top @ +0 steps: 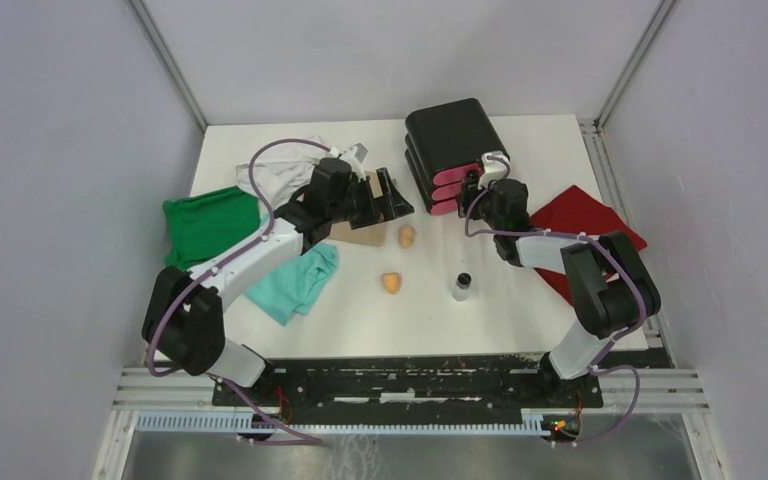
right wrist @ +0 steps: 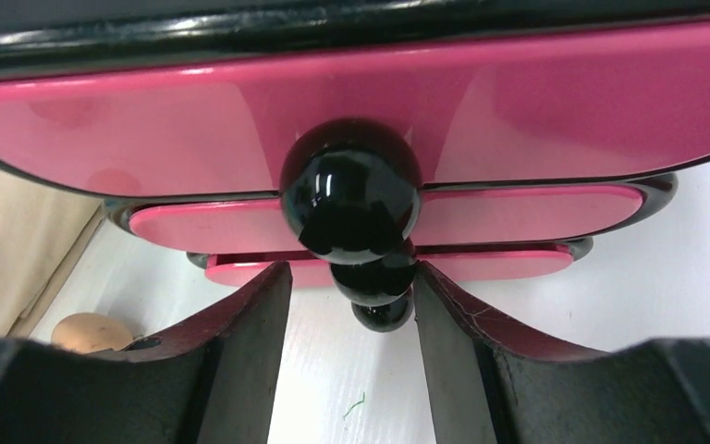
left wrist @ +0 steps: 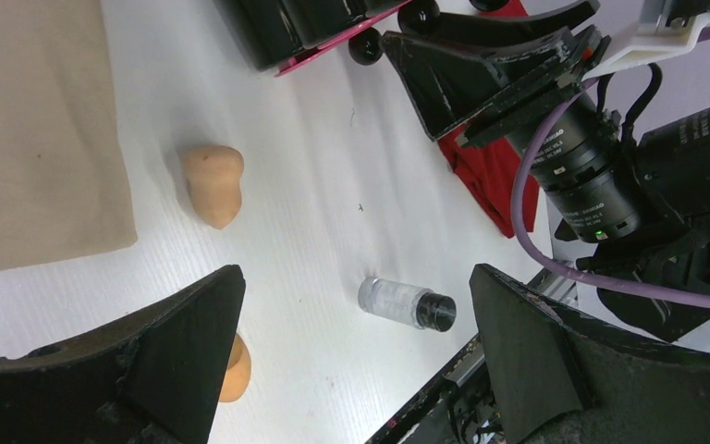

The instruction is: Organize the makeup

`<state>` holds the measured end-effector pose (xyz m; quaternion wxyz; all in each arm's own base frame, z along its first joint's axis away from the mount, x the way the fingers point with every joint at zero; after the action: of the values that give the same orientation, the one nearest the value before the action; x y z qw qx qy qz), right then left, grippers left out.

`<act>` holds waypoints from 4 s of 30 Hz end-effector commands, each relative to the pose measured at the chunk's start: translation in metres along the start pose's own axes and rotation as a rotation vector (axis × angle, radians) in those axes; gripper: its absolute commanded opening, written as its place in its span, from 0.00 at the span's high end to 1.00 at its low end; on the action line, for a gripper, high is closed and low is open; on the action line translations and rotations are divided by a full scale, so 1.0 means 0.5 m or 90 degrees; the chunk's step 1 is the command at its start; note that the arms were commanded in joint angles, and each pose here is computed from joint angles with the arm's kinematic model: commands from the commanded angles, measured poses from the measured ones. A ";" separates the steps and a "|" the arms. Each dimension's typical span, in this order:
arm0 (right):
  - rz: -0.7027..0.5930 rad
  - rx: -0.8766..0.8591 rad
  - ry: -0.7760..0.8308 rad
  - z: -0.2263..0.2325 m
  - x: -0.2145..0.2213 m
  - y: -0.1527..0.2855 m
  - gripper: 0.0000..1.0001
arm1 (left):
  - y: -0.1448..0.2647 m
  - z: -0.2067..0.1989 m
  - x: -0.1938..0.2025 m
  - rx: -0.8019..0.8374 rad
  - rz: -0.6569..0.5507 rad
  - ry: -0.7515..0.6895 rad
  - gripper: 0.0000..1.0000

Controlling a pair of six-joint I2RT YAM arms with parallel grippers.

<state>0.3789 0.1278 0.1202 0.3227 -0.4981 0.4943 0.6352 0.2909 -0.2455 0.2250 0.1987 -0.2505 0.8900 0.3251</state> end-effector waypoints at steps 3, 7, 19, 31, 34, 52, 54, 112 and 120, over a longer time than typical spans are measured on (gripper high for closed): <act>-0.063 -0.003 -0.013 0.002 -0.055 -0.027 0.45 | 0.018 -0.005 -0.011 0.005 -0.025 -0.037 0.01; -0.069 0.007 -0.013 -0.002 -0.058 -0.027 0.54 | 0.020 -0.004 -0.010 0.003 -0.024 -0.038 0.01; -0.067 0.007 -0.007 -0.002 -0.059 0.013 0.88 | 0.021 0.001 -0.007 -0.002 -0.024 -0.040 0.01; -0.030 0.040 -0.027 -0.010 -0.007 0.150 0.90 | 0.017 0.008 -0.003 -0.006 -0.020 -0.038 0.01; -0.022 0.042 -0.040 -0.008 0.000 0.178 0.90 | 0.016 0.009 -0.001 -0.005 -0.017 -0.037 0.01; 0.030 0.030 -0.107 0.009 -0.043 0.293 0.34 | 0.022 0.007 0.001 0.000 -0.019 -0.038 0.01; 0.039 0.021 -0.131 0.016 -0.042 0.312 0.34 | 0.022 0.008 0.000 -0.001 -0.019 -0.041 0.01; 0.201 -0.025 -0.024 0.204 0.012 0.335 0.81 | 0.031 0.044 0.039 -0.029 0.016 -0.050 0.01; 0.123 -0.026 -0.044 0.170 -0.127 0.384 0.87 | 0.031 0.042 0.035 -0.030 0.013 -0.054 0.01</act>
<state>0.1858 0.1615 0.1844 0.2143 -0.4097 0.5491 0.6962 0.2693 -0.2268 0.1966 0.1976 -0.2266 0.8779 0.3727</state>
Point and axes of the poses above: each gripper's point midway between its finger pads, its own y axis back along the fingers, its own z axis along the line the jaws close on, x = y × z, the point moved 7 cm from there along y, back along the fingers, and after that the axes turned 5 degrees about y, right-handed, at the moved point
